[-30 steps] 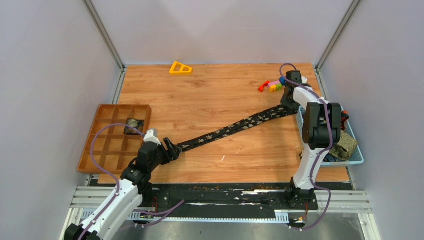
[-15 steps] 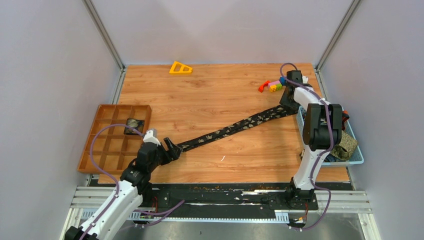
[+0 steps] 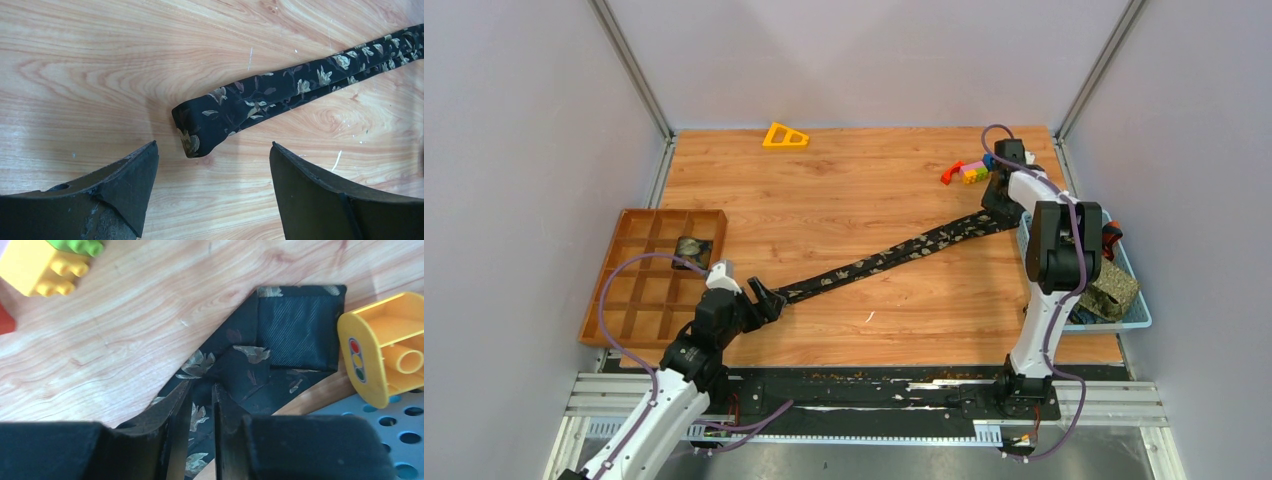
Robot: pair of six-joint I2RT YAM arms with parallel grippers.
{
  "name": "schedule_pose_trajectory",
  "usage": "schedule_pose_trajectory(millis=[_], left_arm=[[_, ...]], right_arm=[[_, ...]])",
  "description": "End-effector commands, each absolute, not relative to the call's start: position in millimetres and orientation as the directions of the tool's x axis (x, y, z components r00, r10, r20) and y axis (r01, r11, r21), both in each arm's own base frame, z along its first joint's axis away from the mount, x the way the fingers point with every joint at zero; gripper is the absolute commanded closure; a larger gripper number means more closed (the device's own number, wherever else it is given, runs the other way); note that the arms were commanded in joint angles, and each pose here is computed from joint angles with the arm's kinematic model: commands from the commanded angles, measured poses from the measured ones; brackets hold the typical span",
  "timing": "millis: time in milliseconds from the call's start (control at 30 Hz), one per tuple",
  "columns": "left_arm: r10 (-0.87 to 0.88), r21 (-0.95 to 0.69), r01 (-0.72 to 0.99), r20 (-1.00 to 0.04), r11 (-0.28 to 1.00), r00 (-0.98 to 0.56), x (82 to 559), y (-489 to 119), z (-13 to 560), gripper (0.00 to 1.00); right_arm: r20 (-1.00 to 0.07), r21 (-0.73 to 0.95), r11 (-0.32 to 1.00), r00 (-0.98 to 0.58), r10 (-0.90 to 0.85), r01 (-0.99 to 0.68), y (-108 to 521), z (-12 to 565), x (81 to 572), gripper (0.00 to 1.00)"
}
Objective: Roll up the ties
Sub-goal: Flatten out the tie at the center of the board.
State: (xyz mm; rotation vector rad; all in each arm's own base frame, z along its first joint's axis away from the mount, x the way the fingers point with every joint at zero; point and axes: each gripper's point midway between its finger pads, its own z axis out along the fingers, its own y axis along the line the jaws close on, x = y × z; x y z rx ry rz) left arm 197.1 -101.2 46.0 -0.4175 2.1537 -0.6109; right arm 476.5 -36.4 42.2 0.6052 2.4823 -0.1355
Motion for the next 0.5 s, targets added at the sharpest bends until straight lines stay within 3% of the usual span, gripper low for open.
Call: schedule_pose_trajectory(millis=[0, 467], left_arm=[[-0.499, -0.564, -0.069, -0.658, 0.823, -0.563, 203.7, -100.6, 62.5, 0.12], [-0.533, -0.574, -0.11, -0.649, 0.812, -0.543, 208.3, -97.1, 69.2, 0.13]], right_arm=[[-0.57, 0.019, 0.878, -0.717, 0.403, 0.478, -41.1, 42.9, 479.5, 0.78], [-0.565, -0.043, 0.855, -0.718, 0.407, 0.518, -51.9, 39.1, 459.5, 0.79]])
